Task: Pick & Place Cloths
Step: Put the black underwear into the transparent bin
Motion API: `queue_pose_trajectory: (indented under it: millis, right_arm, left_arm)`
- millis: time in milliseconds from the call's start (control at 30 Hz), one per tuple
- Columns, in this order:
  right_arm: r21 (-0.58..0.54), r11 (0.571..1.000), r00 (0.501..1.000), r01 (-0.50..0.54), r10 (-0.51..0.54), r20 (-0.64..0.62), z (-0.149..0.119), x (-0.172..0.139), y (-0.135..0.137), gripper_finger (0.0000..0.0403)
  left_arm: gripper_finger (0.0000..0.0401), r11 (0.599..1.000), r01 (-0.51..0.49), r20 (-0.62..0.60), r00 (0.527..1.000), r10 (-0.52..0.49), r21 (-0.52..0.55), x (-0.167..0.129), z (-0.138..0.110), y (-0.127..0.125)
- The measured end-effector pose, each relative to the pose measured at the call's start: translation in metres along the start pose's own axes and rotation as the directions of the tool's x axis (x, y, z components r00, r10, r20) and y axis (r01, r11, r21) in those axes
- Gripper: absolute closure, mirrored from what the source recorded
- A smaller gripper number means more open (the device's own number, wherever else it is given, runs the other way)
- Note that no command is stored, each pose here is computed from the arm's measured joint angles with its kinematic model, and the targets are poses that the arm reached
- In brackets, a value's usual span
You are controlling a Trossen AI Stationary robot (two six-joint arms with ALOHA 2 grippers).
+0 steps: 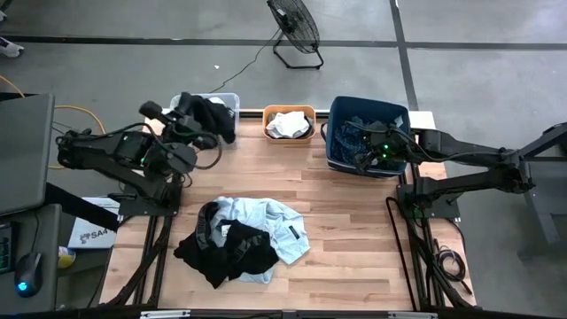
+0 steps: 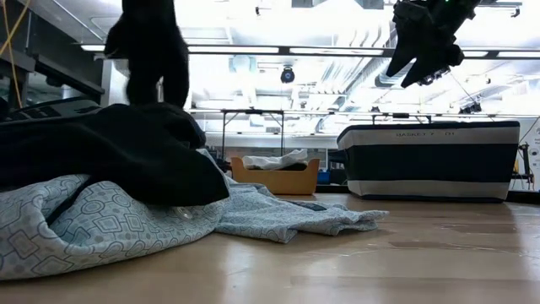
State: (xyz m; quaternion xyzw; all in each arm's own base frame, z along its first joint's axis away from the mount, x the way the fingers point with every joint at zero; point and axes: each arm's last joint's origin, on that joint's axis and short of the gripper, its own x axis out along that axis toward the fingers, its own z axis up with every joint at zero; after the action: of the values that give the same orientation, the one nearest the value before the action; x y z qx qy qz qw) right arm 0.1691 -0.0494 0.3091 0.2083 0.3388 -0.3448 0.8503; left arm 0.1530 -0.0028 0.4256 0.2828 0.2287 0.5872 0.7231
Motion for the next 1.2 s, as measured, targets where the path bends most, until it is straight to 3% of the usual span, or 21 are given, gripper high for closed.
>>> queue_pose_trajectory:
  millis: [300,500,700,967,1200]
  right_arm:
    - [0.001,1.0,1.0,-0.002,0.002,0.004,0.0,0.0,0.0,0.0114]
    - [0.002,1.0,1.0,0.004,-0.004,0.009,0.001,0.0,0.0,0.0114]
    - [0.005,1.0,1.0,0.004,-0.004,0.009,0.001,0.0,0.0,0.0114]
    - [0.002,1.0,1.0,0.004,-0.004,0.009,0.001,0.0,0.0,0.0114]
    - [0.002,1.0,1.0,0.004,-0.004,0.009,0.001,0.0,0.0,0.0114]
  left_arm:
    - [0.0399,0.984,-0.177,-0.195,0.966,0.167,-0.031,0.04,-0.014,0.02]
    - [0.0399,0.977,-0.195,-0.285,0.945,0.164,-0.087,0.065,-0.017,0.028]
    - [0.0399,0.976,-0.179,-0.292,0.947,0.136,-0.126,0.091,-0.009,0.031]
    - [0.0399,0.975,-0.215,-0.313,0.931,0.185,-0.062,0.129,-0.004,0.026]
    - [0.0399,0.978,-0.208,-0.369,0.911,0.186,-0.021,0.151,-0.015,0.016]
